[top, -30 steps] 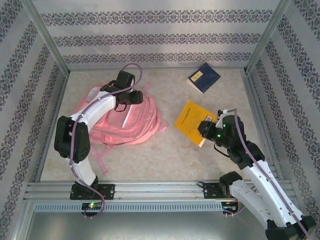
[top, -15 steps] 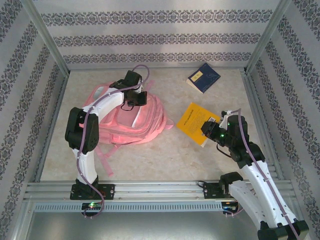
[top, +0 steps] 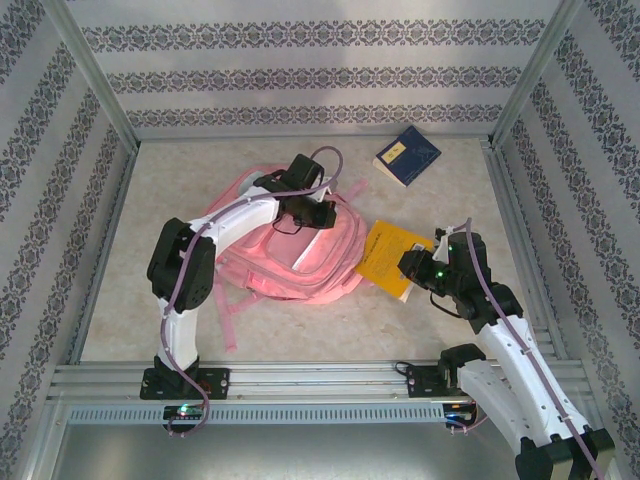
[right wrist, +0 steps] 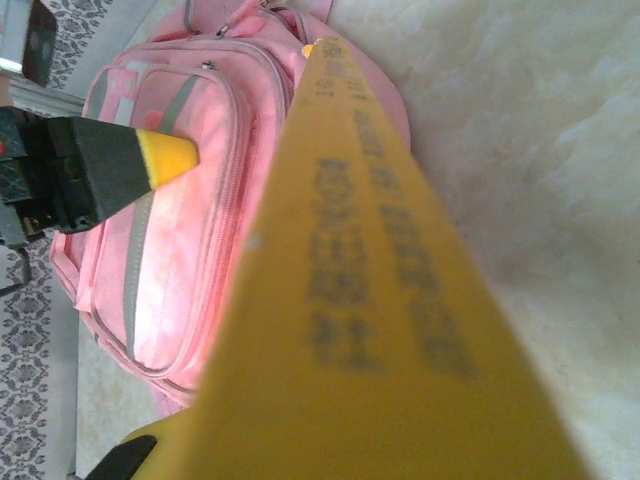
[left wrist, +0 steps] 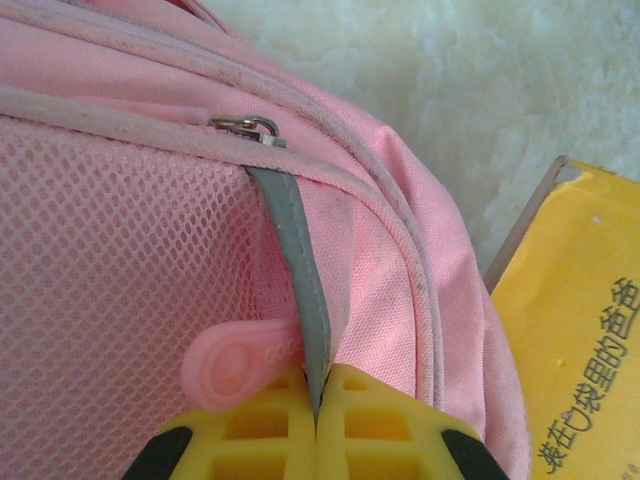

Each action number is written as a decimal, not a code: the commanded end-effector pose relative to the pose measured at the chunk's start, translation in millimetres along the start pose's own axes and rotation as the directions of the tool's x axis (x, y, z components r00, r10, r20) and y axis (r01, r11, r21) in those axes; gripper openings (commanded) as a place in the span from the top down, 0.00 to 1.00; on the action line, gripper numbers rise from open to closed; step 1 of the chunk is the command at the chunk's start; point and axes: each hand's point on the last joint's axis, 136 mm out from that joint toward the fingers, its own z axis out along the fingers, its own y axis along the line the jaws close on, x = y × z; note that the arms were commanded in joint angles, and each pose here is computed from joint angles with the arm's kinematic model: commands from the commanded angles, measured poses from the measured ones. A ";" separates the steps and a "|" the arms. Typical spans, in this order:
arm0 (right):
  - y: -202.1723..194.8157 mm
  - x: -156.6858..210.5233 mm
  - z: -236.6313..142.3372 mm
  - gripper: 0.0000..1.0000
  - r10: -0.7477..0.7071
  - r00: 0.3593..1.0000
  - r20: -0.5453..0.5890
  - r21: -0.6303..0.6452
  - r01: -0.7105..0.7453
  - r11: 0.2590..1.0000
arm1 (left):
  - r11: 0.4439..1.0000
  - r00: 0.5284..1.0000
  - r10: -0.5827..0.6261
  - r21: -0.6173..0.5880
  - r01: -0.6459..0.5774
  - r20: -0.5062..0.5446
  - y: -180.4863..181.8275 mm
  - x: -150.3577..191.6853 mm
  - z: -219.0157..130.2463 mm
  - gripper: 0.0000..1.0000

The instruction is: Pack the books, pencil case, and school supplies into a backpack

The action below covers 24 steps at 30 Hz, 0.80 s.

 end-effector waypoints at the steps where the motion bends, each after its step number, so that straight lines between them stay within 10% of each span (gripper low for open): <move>1: 20.1 -14.9 -14.7 1.00 -0.085 0.995 0.048 -0.025 0.086 0.996 | 0.995 0.989 0.014 0.096 -0.029 0.145 -40.6 -41.2 -60.7 1.00; 13: 50.5 -46.0 -62.6 1.00 -0.189 0.968 0.163 0.020 0.188 0.982 | 0.990 0.962 -0.024 0.140 -0.015 0.271 -50.4 -65.1 -138.1 1.00; 24: 116.3 -58.2 1.6 1.00 0.203 0.975 -0.089 -0.414 -0.221 0.883 | 0.963 0.953 -0.121 0.264 0.046 0.279 -52.8 -69.9 -145.3 1.00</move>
